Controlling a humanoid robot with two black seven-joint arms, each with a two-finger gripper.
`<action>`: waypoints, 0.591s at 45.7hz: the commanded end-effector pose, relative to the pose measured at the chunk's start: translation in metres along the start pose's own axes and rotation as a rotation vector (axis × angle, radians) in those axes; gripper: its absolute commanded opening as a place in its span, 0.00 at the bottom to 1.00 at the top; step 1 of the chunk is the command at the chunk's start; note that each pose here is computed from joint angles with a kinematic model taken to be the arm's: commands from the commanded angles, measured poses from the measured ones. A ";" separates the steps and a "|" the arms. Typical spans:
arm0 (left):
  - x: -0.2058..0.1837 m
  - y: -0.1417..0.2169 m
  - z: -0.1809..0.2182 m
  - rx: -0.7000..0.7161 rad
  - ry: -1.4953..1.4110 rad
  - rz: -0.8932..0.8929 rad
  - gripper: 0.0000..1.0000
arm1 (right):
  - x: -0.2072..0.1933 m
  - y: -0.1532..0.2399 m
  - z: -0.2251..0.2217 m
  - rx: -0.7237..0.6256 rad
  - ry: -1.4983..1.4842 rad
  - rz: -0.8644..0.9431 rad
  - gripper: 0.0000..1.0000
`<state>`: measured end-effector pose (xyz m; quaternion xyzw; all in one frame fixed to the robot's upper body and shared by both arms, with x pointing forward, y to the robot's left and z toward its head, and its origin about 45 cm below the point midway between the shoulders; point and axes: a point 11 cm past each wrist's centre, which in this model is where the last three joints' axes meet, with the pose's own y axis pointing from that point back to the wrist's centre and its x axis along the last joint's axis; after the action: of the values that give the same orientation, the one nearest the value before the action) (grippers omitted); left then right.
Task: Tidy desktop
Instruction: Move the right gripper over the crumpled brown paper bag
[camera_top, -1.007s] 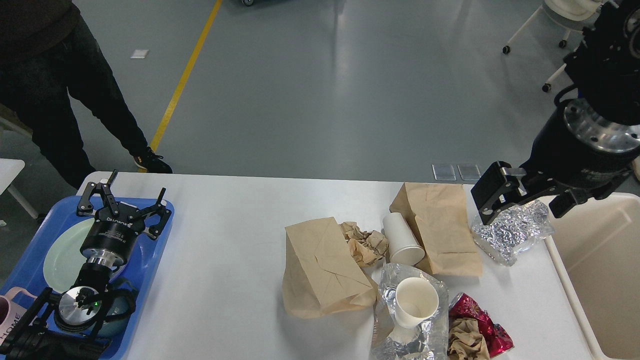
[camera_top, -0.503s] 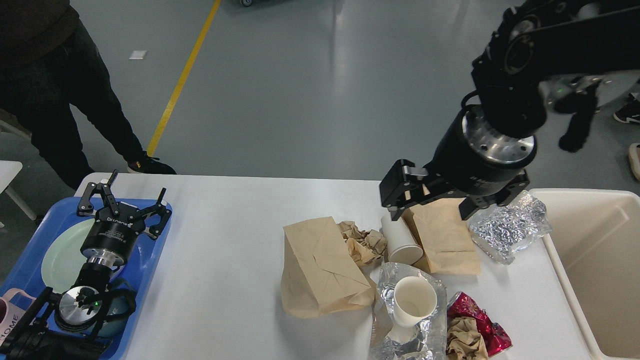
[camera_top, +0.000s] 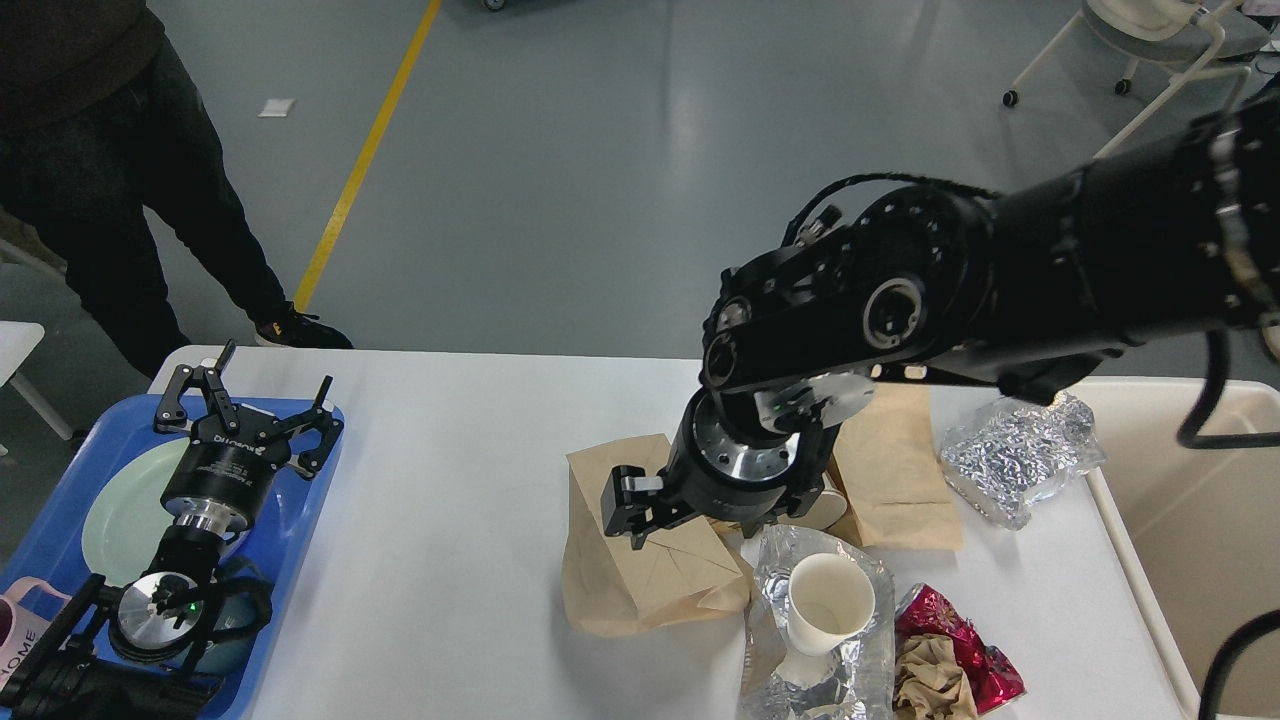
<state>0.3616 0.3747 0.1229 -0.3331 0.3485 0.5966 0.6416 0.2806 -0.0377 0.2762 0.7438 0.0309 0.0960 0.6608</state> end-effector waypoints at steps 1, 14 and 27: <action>0.000 0.000 0.000 0.000 0.000 0.000 0.97 | 0.001 -0.006 -0.024 0.037 0.053 0.020 0.94; 0.000 0.000 0.000 0.000 0.000 0.000 0.97 | 0.002 -0.053 -0.024 0.017 0.089 0.030 0.86; 0.000 0.000 0.000 0.002 0.001 -0.003 0.97 | 0.011 -0.069 -0.026 0.028 0.043 0.084 0.85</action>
<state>0.3616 0.3743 0.1228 -0.3330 0.3490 0.5962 0.6417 0.2865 -0.0031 0.2166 0.7464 0.0304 0.1449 0.6488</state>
